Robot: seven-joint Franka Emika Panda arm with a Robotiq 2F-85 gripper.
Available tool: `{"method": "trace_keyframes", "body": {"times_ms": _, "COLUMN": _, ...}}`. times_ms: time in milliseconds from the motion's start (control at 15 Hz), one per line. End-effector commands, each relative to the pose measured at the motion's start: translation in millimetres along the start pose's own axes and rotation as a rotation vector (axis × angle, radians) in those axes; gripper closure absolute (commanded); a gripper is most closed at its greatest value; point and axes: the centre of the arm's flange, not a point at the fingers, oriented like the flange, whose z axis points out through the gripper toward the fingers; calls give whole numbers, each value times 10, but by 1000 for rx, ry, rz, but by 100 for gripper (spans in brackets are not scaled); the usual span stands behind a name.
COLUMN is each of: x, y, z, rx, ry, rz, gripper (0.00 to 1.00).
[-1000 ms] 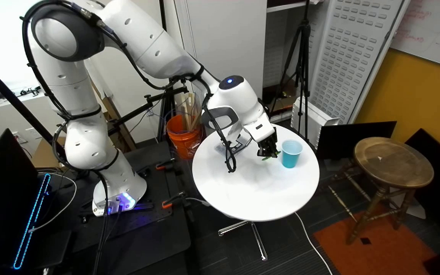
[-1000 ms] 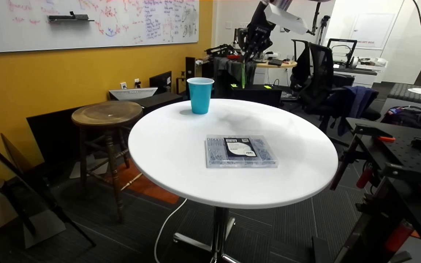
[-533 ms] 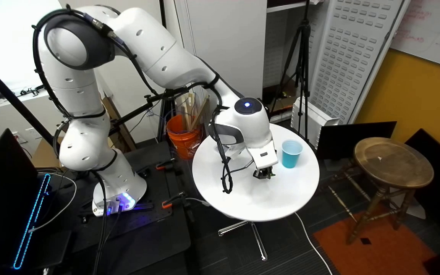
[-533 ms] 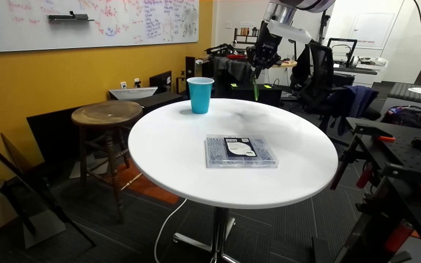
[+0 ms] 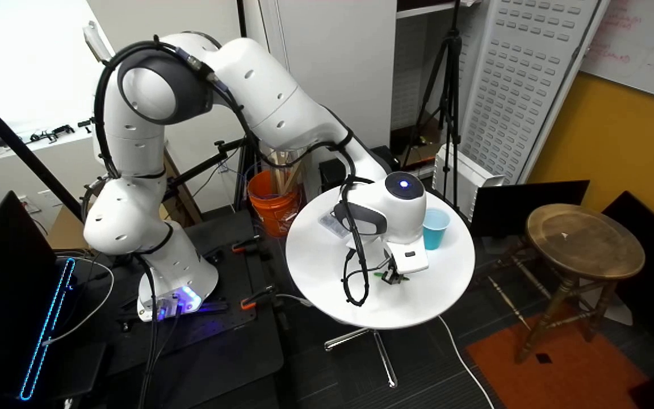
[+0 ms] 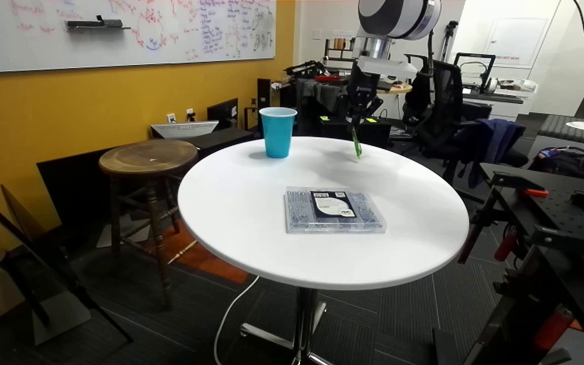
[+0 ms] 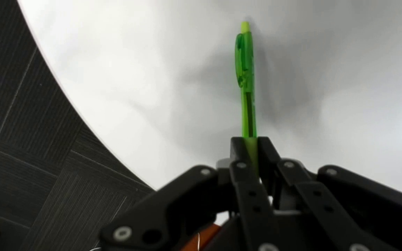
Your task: Remove the pen from the cup and place it on the table
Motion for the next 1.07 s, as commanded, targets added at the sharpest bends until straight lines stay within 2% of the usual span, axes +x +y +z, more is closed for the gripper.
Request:
{"method": "trace_keyframes", "body": {"times_ms": 0, "x": 186, "y": -120, "z": 95, "rx": -18, "ry": -55, "rz": -32, "gripper": 97}}
{"method": "trace_keyframes", "body": {"times_ms": 67, "x": 197, "y": -140, "z": 107, "rx": -21, "ry": -64, "rz": -36, "gripper": 97}}
{"method": "trace_keyframes", "body": {"times_ms": 133, "x": 207, "y": -160, "z": 116, "rx": -23, "ry": -70, "rz": -39, "gripper": 88}}
{"method": "trace_keyframes", "body": {"times_ms": 200, "x": 215, "y": -182, "z": 120, "rx": -25, "ry": -73, "rz": -44, "gripper": 63}}
{"method": "trace_keyframes", "body": {"times_ms": 267, "x": 221, "y": -198, "z": 113, "rx": -26, "ry": -77, "rz": -47, "gripper": 62}}
{"method": "trace_keyframes", "body": {"times_ms": 333, "x": 226, "y": -218, "z": 103, "rx": -26, "ry": -76, "rz": -51, "gripper": 56}}
{"method": "trace_keyframes", "body": {"times_ms": 600, "x": 193, "y": -290, "z": -45, "rx": -25, "ry": -41, "rz": -86, "gripper": 26}}
{"method": "trace_keyframes", "body": {"times_ms": 800, "x": 103, "y": -351, "z": -277, "rx": -29, "ry": 25, "rz": -144, "gripper": 2}}
{"method": "trace_keyframes", "body": {"times_ms": 1000, "x": 28, "y": -446, "z": -566, "rx": -22, "ry": 112, "rz": -204, "gripper": 0}}
